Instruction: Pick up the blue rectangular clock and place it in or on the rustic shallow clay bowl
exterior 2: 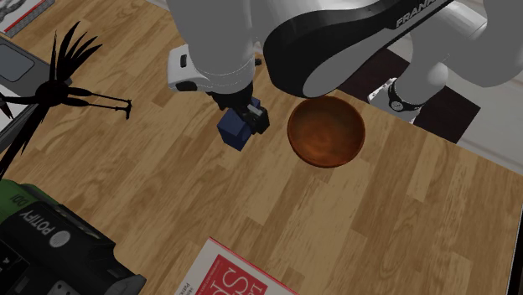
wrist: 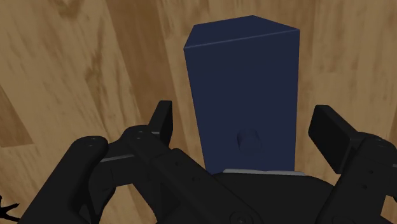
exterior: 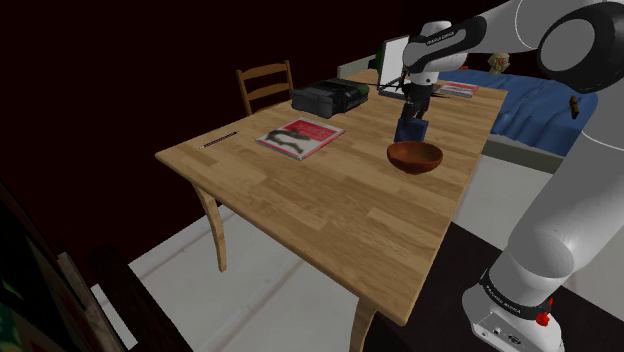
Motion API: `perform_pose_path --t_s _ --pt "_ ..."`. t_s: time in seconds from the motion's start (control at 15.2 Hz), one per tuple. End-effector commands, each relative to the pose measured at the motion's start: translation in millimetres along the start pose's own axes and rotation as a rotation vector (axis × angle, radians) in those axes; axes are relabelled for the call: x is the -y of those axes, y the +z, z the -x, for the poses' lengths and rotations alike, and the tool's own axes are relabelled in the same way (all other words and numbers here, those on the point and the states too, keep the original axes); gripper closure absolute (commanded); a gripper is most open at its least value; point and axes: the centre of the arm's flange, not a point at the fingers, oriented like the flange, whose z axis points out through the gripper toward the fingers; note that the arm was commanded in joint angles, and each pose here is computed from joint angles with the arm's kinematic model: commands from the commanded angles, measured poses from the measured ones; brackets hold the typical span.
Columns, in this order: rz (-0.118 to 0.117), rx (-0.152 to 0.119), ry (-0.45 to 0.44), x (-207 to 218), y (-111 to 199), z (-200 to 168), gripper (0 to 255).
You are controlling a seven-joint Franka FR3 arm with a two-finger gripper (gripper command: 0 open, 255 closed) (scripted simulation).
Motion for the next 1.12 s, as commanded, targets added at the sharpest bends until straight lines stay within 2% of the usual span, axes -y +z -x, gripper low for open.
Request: perform_pose_path --t_s 0.0,0.07,0.66,1.06 --pt "0.000 0.000 0.000 0.0 0.0 0.0 0" --pt "0.000 0.000 0.000 0.0 0.0 0.0 255" --pt "0.000 0.000 0.000 0.0 0.0 0.0 255" --pt "0.000 0.000 0.000 0.5 -31.7 0.4 255"
